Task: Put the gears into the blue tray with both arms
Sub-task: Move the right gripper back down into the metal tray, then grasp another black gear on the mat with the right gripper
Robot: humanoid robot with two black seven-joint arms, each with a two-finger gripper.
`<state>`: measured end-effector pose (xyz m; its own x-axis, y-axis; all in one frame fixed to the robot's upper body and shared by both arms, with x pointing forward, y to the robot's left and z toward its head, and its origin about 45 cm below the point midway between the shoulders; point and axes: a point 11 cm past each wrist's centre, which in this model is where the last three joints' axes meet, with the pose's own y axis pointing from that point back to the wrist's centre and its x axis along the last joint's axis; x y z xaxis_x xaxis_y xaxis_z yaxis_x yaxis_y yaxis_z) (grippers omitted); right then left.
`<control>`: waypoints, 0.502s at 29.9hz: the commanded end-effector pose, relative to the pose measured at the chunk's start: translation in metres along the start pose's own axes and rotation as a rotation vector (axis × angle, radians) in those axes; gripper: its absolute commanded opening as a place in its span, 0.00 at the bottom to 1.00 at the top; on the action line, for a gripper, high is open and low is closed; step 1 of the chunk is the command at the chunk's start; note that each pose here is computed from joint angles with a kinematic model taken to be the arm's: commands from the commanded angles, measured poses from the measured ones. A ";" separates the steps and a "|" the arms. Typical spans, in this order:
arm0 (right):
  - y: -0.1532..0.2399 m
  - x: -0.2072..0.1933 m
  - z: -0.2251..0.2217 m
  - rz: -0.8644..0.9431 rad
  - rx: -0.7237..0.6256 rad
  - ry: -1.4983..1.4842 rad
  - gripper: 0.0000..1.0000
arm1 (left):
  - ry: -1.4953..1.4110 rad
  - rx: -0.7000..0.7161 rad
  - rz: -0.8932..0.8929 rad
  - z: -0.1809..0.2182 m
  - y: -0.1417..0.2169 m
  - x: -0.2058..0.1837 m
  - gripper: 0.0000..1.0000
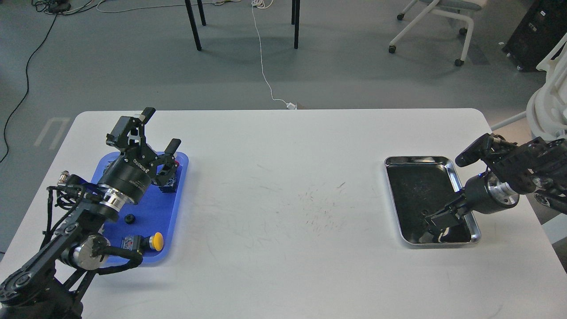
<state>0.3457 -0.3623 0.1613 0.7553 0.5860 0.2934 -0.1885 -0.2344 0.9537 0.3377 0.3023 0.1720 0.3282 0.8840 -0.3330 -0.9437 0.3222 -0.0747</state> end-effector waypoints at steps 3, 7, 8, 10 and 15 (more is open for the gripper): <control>-0.008 0.004 -0.004 -0.013 0.003 0.017 0.69 | -0.001 -0.001 0.001 0.000 0.000 0.000 1.00; -0.009 0.005 -0.001 -0.020 -0.009 0.019 0.66 | -0.001 -0.001 0.001 0.000 0.000 0.000 1.00; -0.010 0.006 -0.001 -0.020 -0.009 0.021 0.66 | 0.000 0.000 0.002 0.000 0.001 0.001 1.00; -0.012 0.008 -0.003 -0.020 -0.006 0.025 0.66 | 0.000 0.000 0.002 0.000 0.001 0.001 1.00; -0.015 0.010 -0.004 -0.018 -0.004 0.030 0.63 | 0.006 0.002 0.004 -0.002 0.002 0.000 1.00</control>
<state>0.3533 -0.3501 0.1517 0.7402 0.6128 0.2768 -0.1768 -0.2198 0.9594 0.3363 0.3027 0.1702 0.3242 0.8841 -0.3366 -0.9449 0.3194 -0.0713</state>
